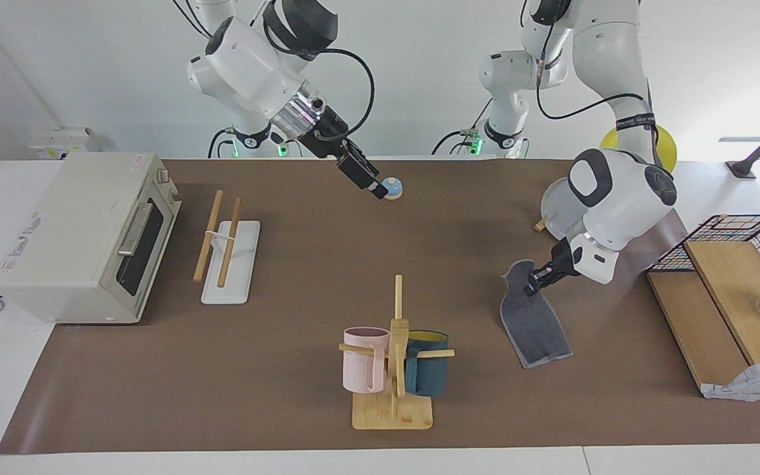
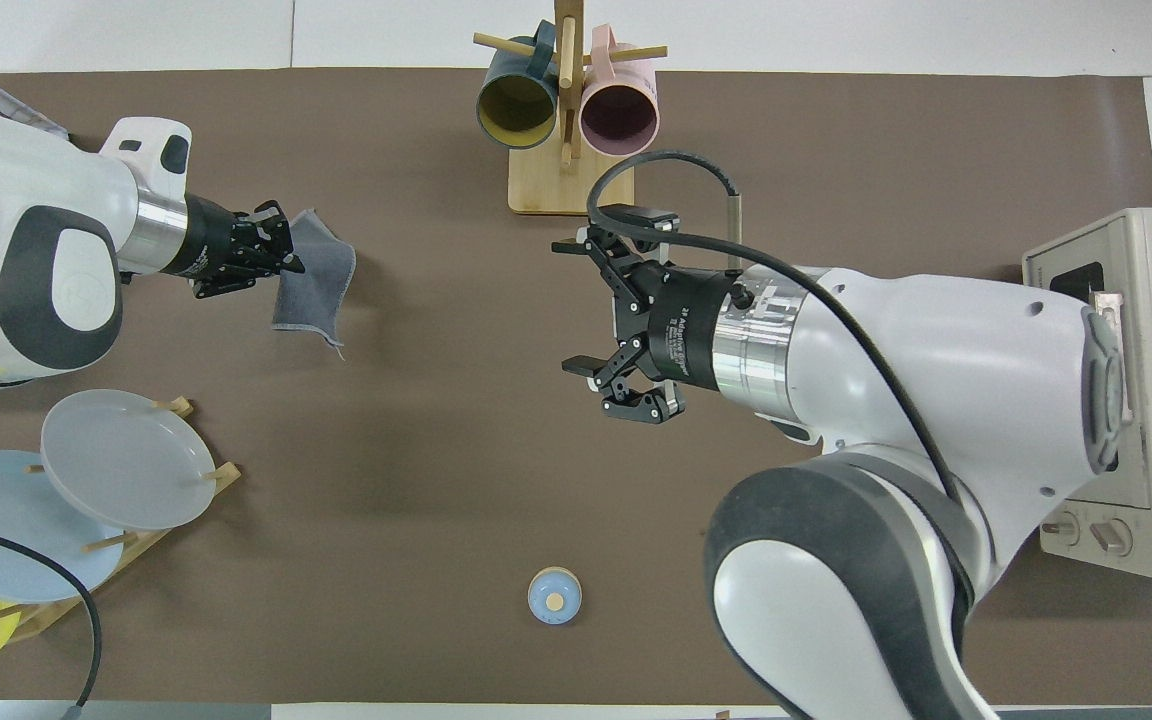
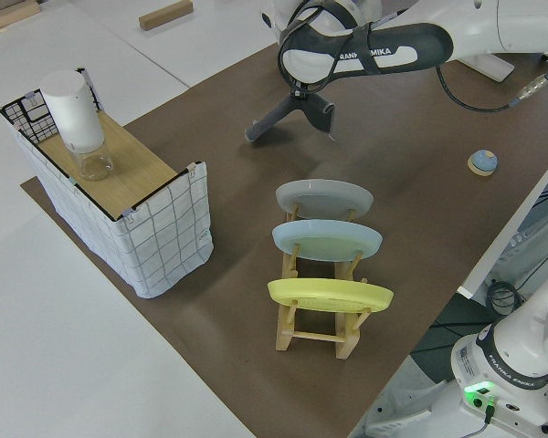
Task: Fold towel and hang on rack
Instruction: 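Lift the towel with the left gripper toward the right gripper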
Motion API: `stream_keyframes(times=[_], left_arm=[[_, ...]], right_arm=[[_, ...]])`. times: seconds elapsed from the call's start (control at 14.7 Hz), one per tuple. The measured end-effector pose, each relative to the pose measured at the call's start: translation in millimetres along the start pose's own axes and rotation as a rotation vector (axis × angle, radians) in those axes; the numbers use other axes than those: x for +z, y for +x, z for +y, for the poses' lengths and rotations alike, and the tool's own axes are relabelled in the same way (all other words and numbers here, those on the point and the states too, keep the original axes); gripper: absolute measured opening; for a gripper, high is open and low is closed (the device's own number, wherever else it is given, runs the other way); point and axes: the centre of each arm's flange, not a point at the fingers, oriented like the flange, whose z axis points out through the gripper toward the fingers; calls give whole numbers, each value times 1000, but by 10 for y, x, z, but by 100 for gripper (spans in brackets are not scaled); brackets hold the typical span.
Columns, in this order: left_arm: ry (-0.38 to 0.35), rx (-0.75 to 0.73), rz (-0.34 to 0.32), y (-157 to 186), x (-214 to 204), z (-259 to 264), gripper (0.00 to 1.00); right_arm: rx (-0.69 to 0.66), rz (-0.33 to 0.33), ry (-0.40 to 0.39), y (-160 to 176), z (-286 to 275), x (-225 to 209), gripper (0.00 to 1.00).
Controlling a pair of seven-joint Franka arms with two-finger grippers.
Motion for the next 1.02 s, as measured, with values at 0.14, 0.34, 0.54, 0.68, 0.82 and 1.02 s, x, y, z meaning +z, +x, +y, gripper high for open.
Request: stream_keyframes(times=[0.14, 0.34, 0.54, 0.68, 0.82, 1.02], left_arm=[[-9, -129, 3, -146, -234, 204, 4], [-48, -368, 17, -447, -503, 553, 4], [-92, -607, 8, -754, -726, 763, 4], [-134, -741, -21, -903, -895, 839, 4], [-162, -857, -58, -1016, -1017, 884, 4], [-163, -1014, -100, -1188, -1011, 986, 4]], right_arm=[[5, -1, -4, -29, 25, 64, 100], [6, 2, 6, -24, 15, 62, 100], [13, 7, 38, -104, 53, 217, 100], [19, 29, 79, -28, 40, 374, 100], [23, 44, 105, 31, 23, 514, 100], [39, 36, 116, 38, -39, 612, 100]])
